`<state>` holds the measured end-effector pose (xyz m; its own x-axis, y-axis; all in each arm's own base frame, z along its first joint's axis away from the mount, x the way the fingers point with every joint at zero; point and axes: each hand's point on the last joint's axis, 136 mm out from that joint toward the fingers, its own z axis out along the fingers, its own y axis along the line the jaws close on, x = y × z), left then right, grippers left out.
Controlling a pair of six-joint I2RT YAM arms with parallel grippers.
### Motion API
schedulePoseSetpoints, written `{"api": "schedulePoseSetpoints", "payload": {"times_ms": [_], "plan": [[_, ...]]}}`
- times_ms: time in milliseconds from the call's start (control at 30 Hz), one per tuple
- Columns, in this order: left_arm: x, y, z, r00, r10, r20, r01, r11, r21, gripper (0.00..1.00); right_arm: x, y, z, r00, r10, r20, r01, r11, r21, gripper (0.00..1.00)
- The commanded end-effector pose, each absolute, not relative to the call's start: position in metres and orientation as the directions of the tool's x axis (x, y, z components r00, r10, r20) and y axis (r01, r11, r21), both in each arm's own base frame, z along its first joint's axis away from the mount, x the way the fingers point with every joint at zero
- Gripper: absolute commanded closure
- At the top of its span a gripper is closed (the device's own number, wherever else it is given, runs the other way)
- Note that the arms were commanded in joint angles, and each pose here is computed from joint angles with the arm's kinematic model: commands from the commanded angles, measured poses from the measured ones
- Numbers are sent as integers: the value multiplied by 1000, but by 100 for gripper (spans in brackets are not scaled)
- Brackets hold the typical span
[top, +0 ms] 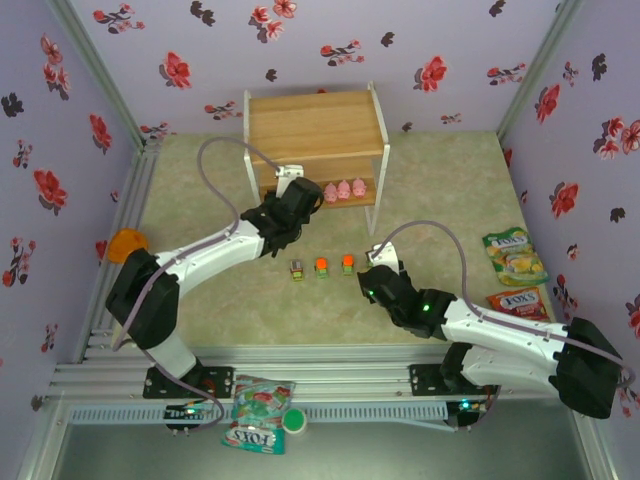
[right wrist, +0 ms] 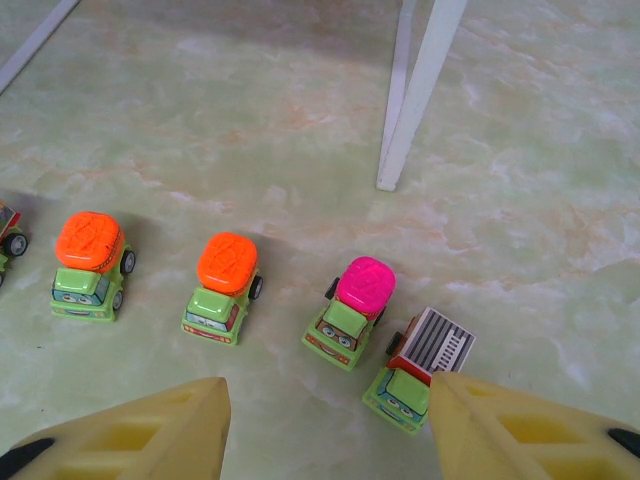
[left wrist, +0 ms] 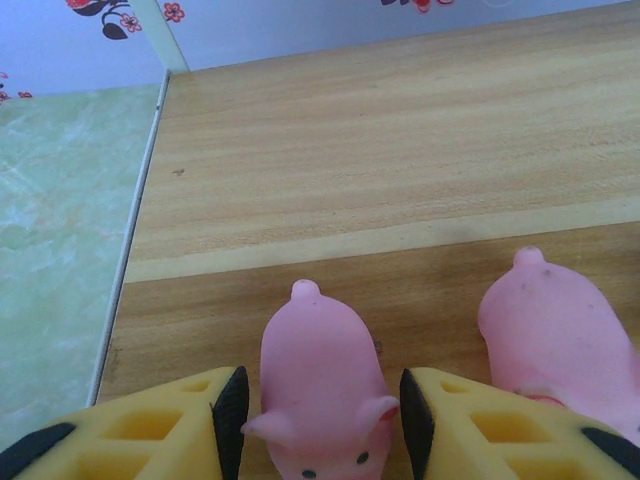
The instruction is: Place and organize the plastic toys onto the shelf
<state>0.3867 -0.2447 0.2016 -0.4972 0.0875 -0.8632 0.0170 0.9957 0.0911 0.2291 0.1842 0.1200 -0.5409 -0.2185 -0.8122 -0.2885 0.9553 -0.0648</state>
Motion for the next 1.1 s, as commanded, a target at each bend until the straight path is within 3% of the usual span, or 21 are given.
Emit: {"api": "schedulePoseSetpoints", "payload": {"times_ms": [0, 700, 1067], "plan": [[381, -238, 235, -428, 57, -902, -6, 998, 66, 52, 232, 186, 126, -529, -211, -822, -288, 956, -61, 44], [331, -249, 245, -394, 99, -914, 57, 995, 83, 52, 236, 170, 128, -524, -193, -830, -220, 972, -87, 40], [293, -240, 232, -399, 152, -904, 143, 984, 103, 48, 236, 155, 121, -575, -45, -817, -69, 998, -6, 38]]}}
